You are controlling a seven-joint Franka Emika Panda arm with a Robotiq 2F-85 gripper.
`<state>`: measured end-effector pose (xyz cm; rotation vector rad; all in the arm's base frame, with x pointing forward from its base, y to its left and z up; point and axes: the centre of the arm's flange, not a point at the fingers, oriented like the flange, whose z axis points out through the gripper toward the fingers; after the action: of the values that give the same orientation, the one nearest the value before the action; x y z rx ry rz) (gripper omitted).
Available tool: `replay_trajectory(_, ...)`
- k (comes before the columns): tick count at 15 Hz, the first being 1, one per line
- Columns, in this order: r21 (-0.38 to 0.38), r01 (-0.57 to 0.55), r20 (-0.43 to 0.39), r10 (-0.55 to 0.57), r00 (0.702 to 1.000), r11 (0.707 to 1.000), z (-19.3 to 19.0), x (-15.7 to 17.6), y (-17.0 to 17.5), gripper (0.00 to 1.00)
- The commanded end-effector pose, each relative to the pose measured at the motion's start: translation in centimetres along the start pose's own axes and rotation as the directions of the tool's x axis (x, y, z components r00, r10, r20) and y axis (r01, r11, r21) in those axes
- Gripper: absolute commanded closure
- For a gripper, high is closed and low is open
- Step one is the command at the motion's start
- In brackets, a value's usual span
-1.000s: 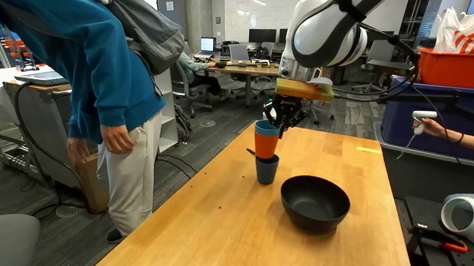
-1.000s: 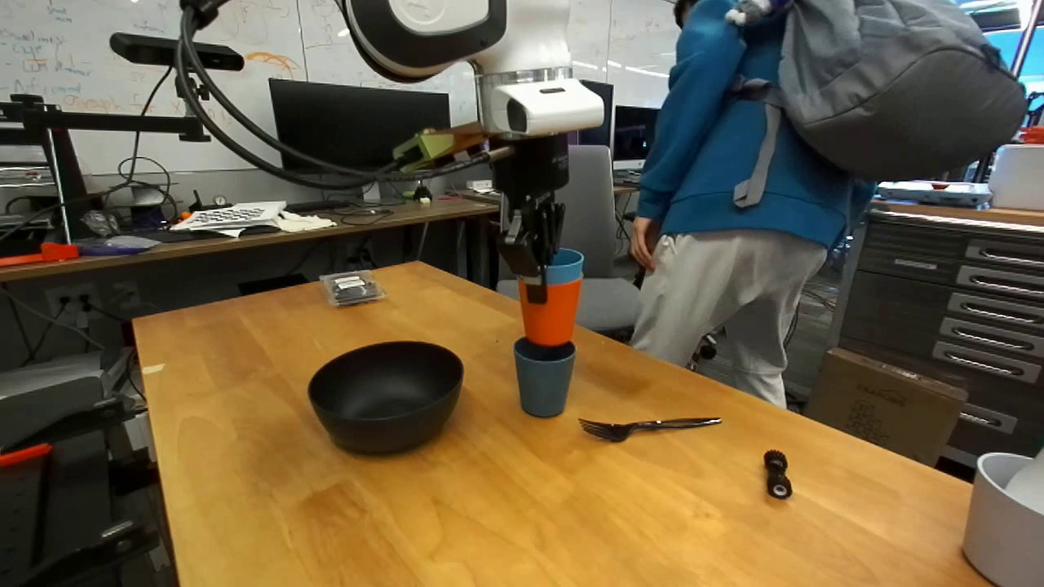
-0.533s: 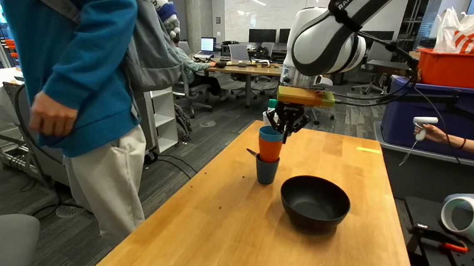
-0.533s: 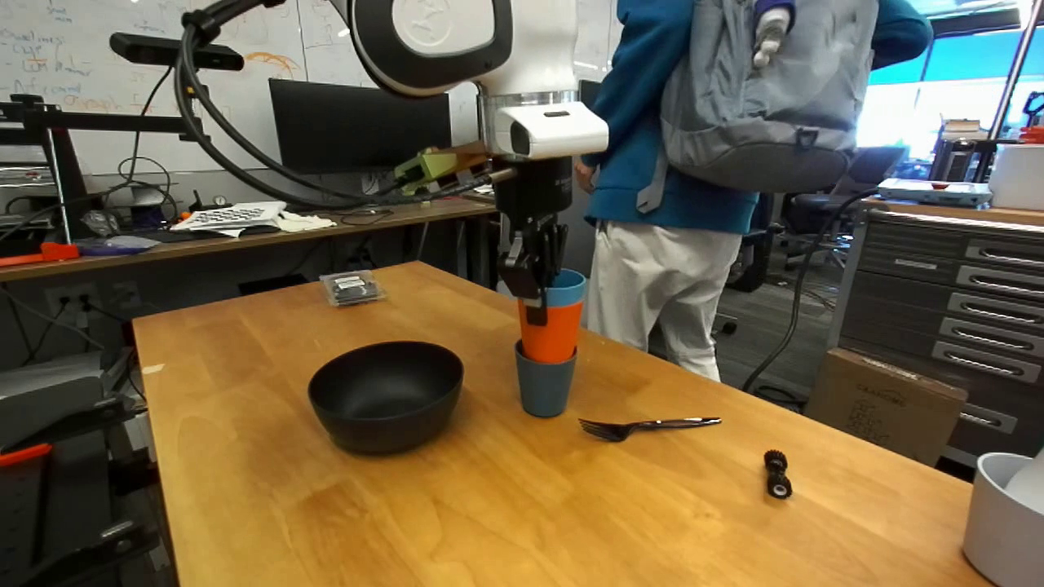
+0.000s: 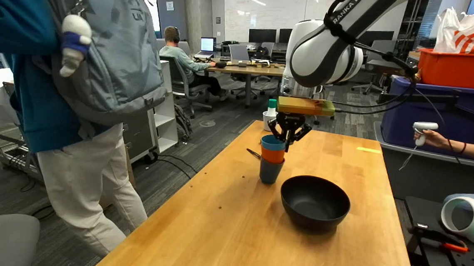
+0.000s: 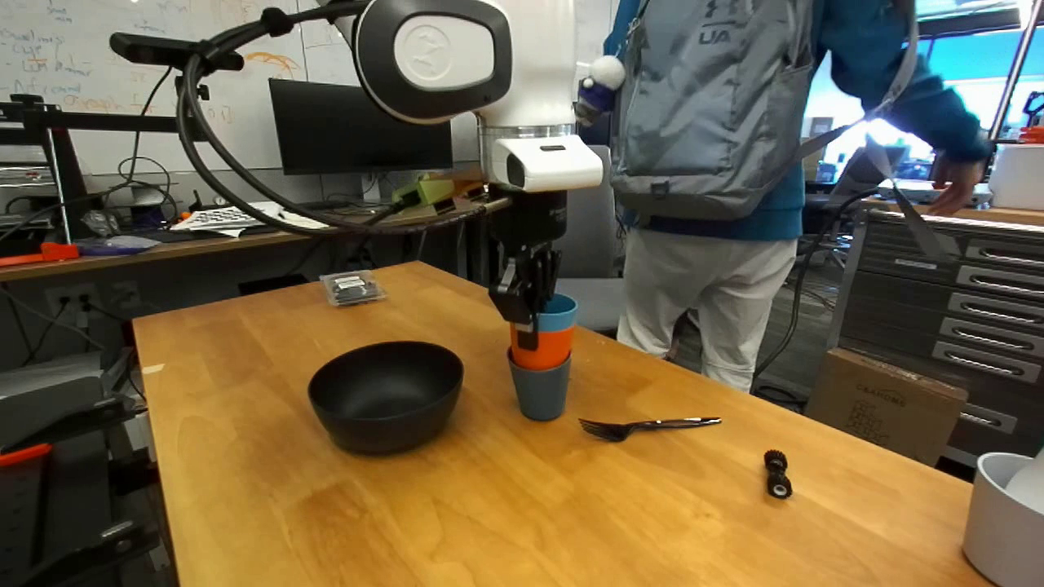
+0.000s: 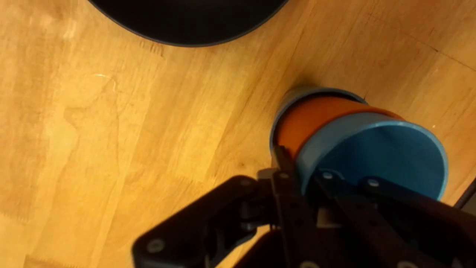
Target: Stack the three cups and put the in the bowl, then pick the fork and put it in the cups
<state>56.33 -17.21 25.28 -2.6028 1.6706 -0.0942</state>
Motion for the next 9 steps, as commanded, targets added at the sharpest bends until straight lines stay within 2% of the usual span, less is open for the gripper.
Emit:
replay_trajectory(1, 0.012, -0.014, -0.011, 0.014, 1.0, 1.0, 0.57, -0.07, -0.22, 0.93)
replay_trajectory(2, 0.013, -0.015, -0.015, 0.016, 1.0, 1.0, 0.7, -0.05, -0.23, 0.83)
replay_trajectory(3, 0.013, -0.014, -0.016, 0.015, 1.0, 1.0, 0.81, -0.05, -0.24, 0.65)
replay_trajectory(9, 0.015, -0.003, -0.014, 0.003, 1.0, 1.0, 0.85, -0.48, -0.12, 0.21)
